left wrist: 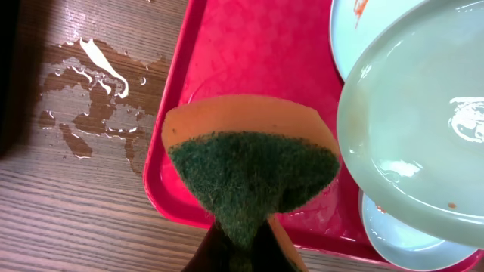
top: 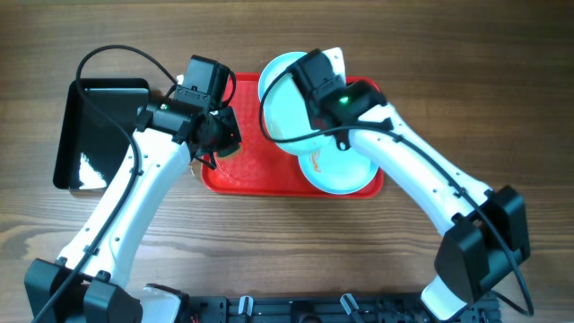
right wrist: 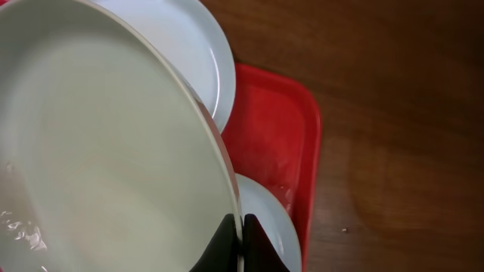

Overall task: Clean dirty plates on tray and stack at the side
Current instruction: 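Lift the top plate off the red tray with the right gripper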

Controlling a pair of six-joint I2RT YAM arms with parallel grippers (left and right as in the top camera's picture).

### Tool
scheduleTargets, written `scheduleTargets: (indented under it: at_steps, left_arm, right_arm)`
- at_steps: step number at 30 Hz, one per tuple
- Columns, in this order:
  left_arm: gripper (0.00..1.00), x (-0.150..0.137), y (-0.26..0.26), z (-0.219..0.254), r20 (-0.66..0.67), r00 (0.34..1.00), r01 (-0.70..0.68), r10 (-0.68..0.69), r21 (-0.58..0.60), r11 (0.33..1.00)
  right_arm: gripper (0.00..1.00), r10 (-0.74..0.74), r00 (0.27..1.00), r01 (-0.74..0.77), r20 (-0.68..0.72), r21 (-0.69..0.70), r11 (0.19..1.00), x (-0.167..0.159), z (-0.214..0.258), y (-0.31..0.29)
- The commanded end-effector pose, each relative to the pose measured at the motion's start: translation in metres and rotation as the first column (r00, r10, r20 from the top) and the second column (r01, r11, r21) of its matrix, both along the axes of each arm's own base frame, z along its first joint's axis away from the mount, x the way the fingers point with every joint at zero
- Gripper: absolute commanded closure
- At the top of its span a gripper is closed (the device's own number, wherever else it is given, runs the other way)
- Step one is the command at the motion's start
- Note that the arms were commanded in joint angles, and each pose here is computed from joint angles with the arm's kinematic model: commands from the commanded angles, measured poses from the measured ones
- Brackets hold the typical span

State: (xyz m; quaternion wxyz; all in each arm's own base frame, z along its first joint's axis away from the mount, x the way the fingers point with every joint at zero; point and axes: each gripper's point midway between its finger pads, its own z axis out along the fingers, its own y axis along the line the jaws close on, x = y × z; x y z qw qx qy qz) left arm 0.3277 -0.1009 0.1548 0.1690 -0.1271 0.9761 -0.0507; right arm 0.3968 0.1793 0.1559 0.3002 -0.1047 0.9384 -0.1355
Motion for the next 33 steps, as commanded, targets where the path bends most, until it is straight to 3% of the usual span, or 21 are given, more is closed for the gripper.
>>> scheduleTargets:
  at_steps: [1,8,33]
  left_arm:
    - [0.96,0.006,-0.001,0.003,0.013,1.000,-0.011,0.012,-0.016,1.000]
    - [0.96,0.006,-0.002,0.003,0.014,1.000,-0.011,0.012,-0.016,1.000]
    - [0.96,0.006,-0.001,0.003,0.013,1.000,-0.011,0.012,-0.016,1.000]
  right_arm:
    - [0.96,-0.008,0.985,0.042,0.173,-0.193,0.980,-0.001,0.037,-0.003]
    - [0.96,0.075,0.937,0.078,0.342,-0.414,0.907,-0.019,0.079,0.015]
    - [0.96,0.096,0.919,0.079,0.382,-0.418,0.905,-0.025,0.086,0.028]
